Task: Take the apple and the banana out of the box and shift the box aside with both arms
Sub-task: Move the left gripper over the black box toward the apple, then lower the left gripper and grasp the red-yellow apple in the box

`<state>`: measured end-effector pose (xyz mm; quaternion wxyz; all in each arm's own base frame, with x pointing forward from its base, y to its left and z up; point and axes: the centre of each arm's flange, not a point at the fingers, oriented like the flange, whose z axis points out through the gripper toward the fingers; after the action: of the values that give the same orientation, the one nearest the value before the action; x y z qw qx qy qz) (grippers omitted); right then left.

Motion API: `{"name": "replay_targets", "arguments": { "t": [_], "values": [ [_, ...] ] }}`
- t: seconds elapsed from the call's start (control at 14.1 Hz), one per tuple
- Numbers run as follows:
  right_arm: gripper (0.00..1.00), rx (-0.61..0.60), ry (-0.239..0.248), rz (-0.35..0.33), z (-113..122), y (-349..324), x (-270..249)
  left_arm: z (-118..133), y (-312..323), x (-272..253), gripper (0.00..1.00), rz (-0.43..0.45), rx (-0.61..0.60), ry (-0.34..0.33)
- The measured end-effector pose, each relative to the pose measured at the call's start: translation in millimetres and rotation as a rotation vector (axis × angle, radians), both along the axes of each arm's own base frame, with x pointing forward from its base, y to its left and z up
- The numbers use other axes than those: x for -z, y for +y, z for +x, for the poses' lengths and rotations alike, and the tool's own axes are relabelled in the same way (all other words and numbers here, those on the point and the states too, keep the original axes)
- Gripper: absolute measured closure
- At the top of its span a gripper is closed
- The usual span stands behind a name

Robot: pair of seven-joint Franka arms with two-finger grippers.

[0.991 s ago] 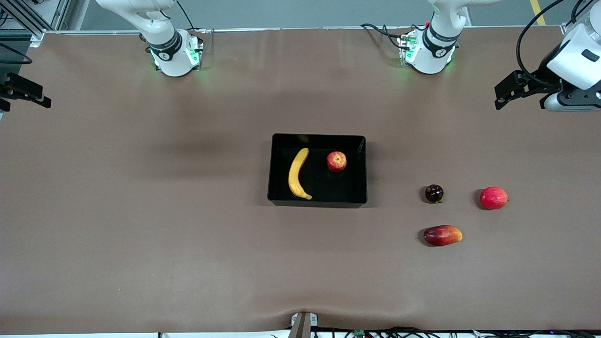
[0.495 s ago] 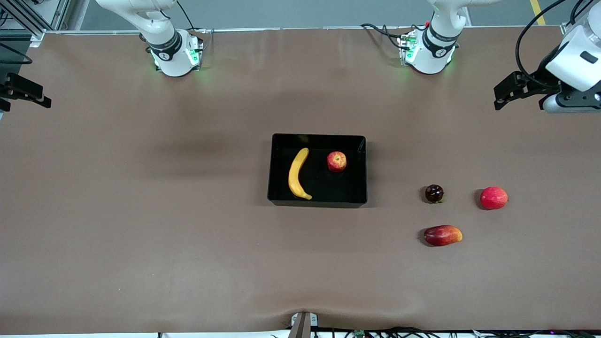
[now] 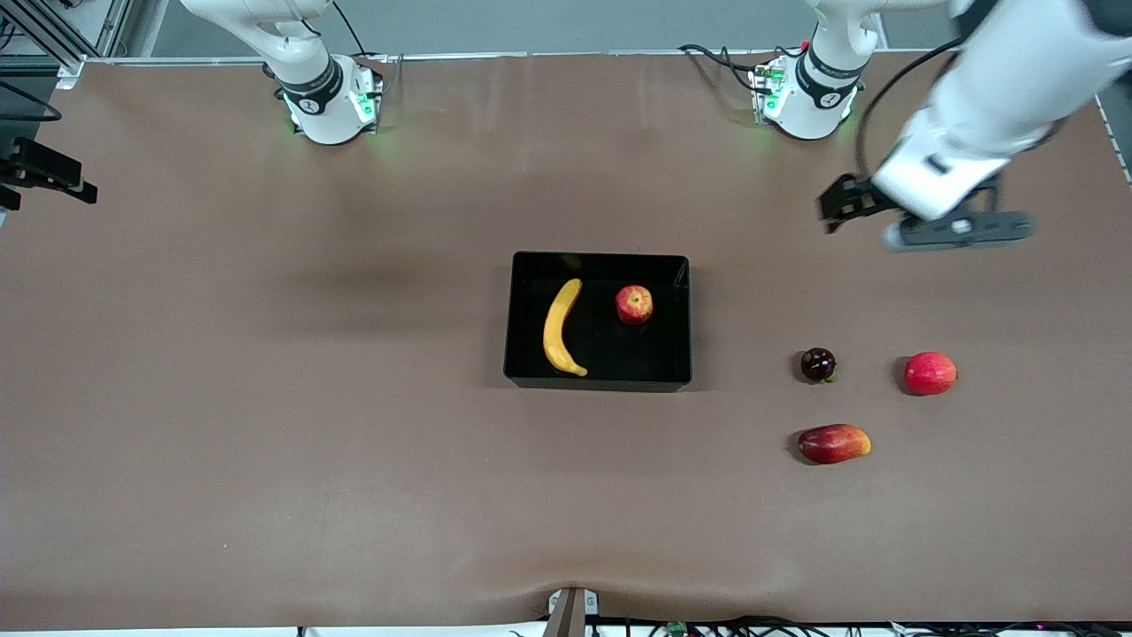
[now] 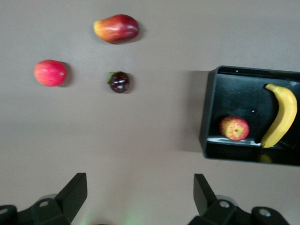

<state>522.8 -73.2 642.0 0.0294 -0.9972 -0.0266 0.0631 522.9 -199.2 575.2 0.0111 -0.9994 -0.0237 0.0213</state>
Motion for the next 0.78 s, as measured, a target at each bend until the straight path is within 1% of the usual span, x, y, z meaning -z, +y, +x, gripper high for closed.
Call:
{"name": "replay_targets", "arguments": {
  "t": [0.35,0.57,0.78],
  "values": [
    [0.00,0.000,0.001,0.000,0.0,-0.1,0.3,-26.8,-75.5,72.9,0.00,-0.026,-0.071,-0.054],
    [0.00,0.000,0.001,0.000,0.0,-0.2,0.4,-45.7,-101.1,112.4,0.00,-0.039,-0.089,-0.065],
    [0.00,0.000,0.001,0.001,0.0,-0.2,0.6,-61.2,-119.3,141.3,0.00,-0.054,-0.107,-0.071]
  ]
}}
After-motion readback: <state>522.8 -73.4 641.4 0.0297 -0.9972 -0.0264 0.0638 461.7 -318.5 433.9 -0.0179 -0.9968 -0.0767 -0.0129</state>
